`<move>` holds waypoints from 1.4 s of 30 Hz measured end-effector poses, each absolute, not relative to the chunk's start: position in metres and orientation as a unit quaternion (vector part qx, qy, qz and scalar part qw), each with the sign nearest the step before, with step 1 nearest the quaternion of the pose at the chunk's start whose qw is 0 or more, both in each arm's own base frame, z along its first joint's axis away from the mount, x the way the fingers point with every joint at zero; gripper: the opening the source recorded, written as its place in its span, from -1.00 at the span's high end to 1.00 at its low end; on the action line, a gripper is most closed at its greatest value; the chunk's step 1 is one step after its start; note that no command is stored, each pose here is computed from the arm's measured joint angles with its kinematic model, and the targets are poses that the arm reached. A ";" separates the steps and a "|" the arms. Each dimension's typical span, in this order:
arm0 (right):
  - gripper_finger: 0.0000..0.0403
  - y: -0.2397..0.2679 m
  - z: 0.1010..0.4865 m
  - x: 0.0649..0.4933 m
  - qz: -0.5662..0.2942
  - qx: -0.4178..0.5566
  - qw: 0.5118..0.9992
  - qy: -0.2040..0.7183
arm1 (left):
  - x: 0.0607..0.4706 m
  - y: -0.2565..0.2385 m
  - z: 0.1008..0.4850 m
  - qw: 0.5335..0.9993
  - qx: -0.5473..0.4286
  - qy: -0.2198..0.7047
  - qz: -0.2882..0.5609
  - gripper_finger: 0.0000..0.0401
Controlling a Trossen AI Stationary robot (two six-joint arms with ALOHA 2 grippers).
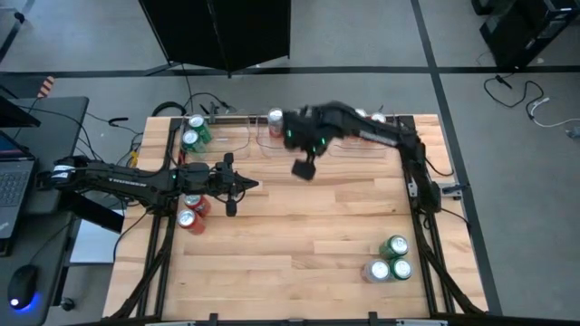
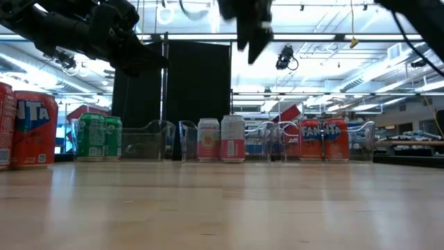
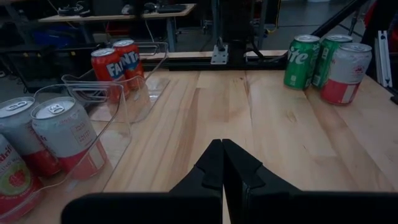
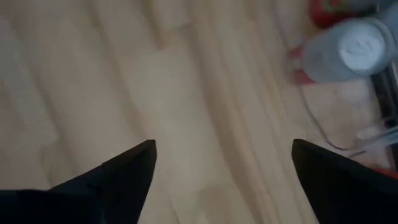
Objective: Sort soda cans
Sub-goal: Put the pink-white soda can into the top center transparent bin
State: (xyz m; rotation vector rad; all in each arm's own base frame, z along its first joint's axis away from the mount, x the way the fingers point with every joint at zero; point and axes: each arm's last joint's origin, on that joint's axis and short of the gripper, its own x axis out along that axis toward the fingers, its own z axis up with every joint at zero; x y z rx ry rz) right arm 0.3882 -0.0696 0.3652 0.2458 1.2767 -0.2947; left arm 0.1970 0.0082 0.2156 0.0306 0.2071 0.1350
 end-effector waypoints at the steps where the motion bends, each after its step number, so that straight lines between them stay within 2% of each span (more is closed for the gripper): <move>1: -0.75 -0.055 0.370 0.387 -0.133 0.099 0.791 0.588 | 0.197 0.008 0.216 0.992 0.016 0.103 0.067 0.99; 4: -0.59 -0.010 0.379 0.384 -0.118 0.065 0.805 0.578 | 0.197 0.008 0.216 0.992 0.016 0.104 0.067 0.99; 9: -0.21 0.060 0.380 0.378 -0.077 0.053 0.811 0.578 | 0.197 0.008 0.216 0.992 0.015 0.104 0.067 0.99; 14: 0.11 0.114 0.362 0.368 -0.065 0.088 0.784 0.611 | 0.197 0.008 0.215 0.992 0.015 0.104 0.067 0.99; 18: 0.18 0.147 0.336 0.356 -0.084 0.112 0.744 0.653 | 0.197 0.008 0.215 0.992 0.013 0.104 0.067 0.99; 23: 0.05 0.177 0.305 0.339 -0.100 0.137 0.685 0.709 | 0.197 0.008 0.215 0.992 0.012 0.104 0.068 0.99; 30: -0.43 0.205 0.273 0.314 -0.108 0.153 0.608 0.772 | 0.197 0.008 0.216 0.992 0.012 0.103 0.068 0.99; 36: -0.77 0.218 0.261 0.301 -0.096 0.141 0.579 0.797 | 0.197 0.008 0.216 0.992 0.012 0.103 0.068 0.99; 42: -0.91 0.223 0.252 0.293 -0.095 0.121 0.569 0.808 | 0.197 0.008 0.216 0.992 0.012 0.103 0.068 0.99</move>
